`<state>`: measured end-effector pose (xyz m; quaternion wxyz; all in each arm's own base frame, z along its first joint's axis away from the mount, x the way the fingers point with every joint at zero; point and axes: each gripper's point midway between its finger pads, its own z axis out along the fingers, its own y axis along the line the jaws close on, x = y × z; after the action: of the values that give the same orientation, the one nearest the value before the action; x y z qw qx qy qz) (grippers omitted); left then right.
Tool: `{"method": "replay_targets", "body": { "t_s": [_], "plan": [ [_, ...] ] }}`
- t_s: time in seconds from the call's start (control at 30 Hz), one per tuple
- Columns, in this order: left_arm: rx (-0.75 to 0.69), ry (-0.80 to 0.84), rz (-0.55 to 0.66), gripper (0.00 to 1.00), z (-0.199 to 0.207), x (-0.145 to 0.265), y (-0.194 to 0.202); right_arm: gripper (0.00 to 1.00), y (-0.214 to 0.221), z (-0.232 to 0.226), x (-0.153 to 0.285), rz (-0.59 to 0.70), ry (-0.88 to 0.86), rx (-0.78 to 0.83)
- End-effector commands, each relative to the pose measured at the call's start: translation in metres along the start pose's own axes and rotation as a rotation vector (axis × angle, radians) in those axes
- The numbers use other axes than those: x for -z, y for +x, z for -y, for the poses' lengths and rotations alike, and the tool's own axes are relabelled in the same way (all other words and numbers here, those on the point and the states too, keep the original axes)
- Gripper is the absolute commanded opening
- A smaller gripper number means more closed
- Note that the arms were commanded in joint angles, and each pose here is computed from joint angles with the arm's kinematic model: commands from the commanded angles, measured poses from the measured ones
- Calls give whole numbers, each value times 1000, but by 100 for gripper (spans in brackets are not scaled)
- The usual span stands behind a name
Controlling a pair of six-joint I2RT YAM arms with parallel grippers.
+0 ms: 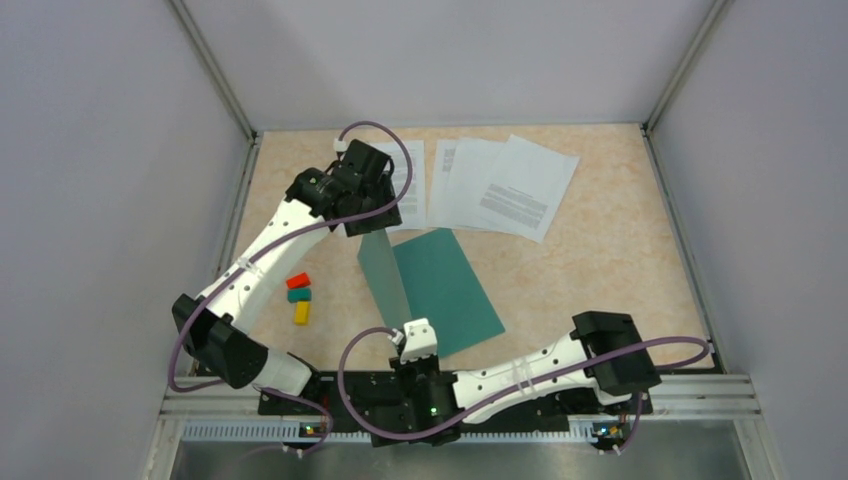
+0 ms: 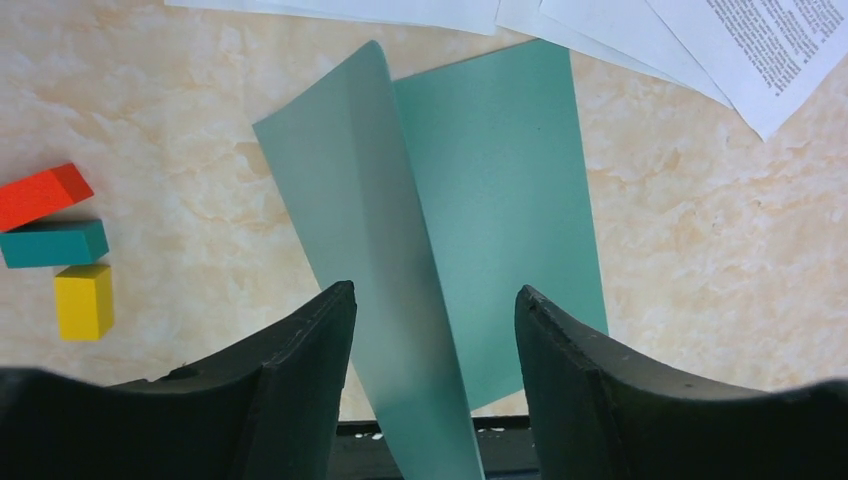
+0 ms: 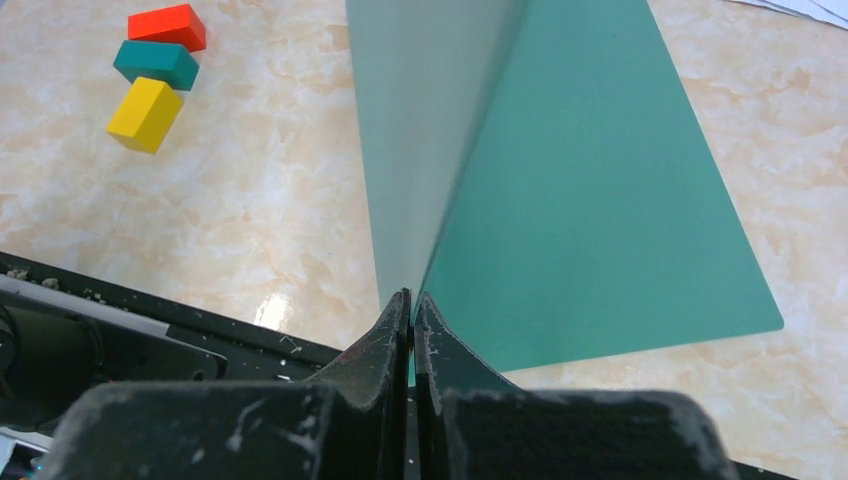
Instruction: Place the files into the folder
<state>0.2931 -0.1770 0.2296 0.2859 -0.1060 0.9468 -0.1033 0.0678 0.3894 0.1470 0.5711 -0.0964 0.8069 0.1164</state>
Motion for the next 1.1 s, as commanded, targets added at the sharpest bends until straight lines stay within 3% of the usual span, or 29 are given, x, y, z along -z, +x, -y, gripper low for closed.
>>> {"method": "replay_targets", "body": {
  "t_s": [0.0,0.23,0.27,0.4,0.5,0.63,0.77,0.87,1.07],
  "plan": [
    [-17,-18,42,60,-5,5,-7,0,-13,-5,7,34,-4,45],
    [-49,1,45,27,-4,8,-7,2,-15,-3,14,19,-17,57],
    [-50,6,45,22,-4,9,-6,11,-15,-3,15,13,-20,59],
    [-63,31,51,6,-5,16,-4,67,-24,-8,27,-15,-62,67],
    [-66,65,53,0,-2,23,-3,85,-32,-17,37,-71,-130,94],
    [-54,150,74,0,9,35,-4,90,-44,-30,59,-167,-294,57],
    [-15,249,90,0,24,48,-6,92,-66,-15,76,-202,-392,-64],
    [25,302,74,0,36,51,-6,98,-80,11,73,-213,-391,-168],
    [168,418,44,0,57,52,-4,99,-75,74,38,-299,-257,-316]
  ]
}}
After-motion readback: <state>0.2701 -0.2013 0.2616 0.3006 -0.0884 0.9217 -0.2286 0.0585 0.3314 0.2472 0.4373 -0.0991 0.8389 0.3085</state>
